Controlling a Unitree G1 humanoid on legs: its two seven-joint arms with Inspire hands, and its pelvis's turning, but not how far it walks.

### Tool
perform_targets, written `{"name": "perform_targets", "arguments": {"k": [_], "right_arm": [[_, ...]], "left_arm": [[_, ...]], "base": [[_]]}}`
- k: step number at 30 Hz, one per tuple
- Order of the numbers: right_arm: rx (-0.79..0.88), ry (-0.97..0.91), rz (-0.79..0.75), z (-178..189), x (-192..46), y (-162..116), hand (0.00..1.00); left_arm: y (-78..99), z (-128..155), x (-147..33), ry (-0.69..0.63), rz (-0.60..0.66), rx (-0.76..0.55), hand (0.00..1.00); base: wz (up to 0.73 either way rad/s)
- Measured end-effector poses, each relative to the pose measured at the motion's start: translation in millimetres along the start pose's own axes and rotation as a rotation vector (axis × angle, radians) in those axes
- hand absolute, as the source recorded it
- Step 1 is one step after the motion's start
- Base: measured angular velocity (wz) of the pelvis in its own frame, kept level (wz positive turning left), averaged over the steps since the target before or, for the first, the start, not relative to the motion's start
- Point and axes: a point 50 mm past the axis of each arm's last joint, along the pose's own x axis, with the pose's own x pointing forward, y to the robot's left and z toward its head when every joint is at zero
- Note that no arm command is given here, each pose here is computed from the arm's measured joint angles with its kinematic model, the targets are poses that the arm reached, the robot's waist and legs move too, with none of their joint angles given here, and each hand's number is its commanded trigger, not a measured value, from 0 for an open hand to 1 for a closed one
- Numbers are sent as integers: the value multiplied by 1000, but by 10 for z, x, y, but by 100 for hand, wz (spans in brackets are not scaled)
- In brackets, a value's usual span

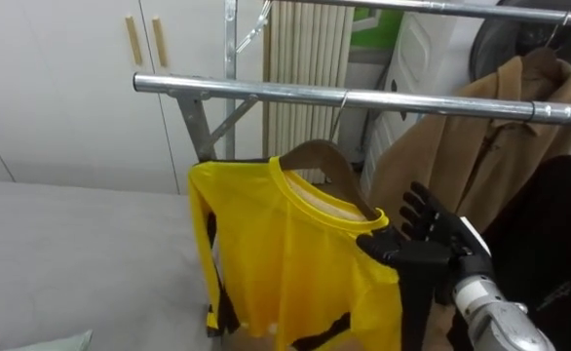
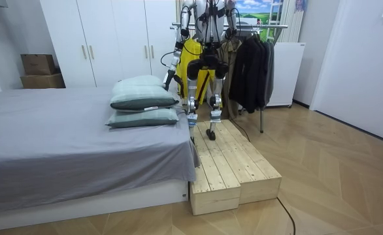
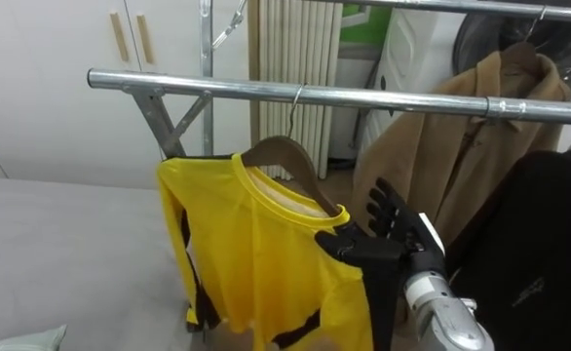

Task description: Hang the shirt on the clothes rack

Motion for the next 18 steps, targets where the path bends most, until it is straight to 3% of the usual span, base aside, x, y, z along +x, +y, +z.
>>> {"name": "perform_targets", "arguments": {"k": [18], "right_arm": [[4, -6, -8, -1, 3, 18, 0]], "left_arm": [[-71, -79, -1, 18, -16, -1, 0]], "base": [[0]]}}
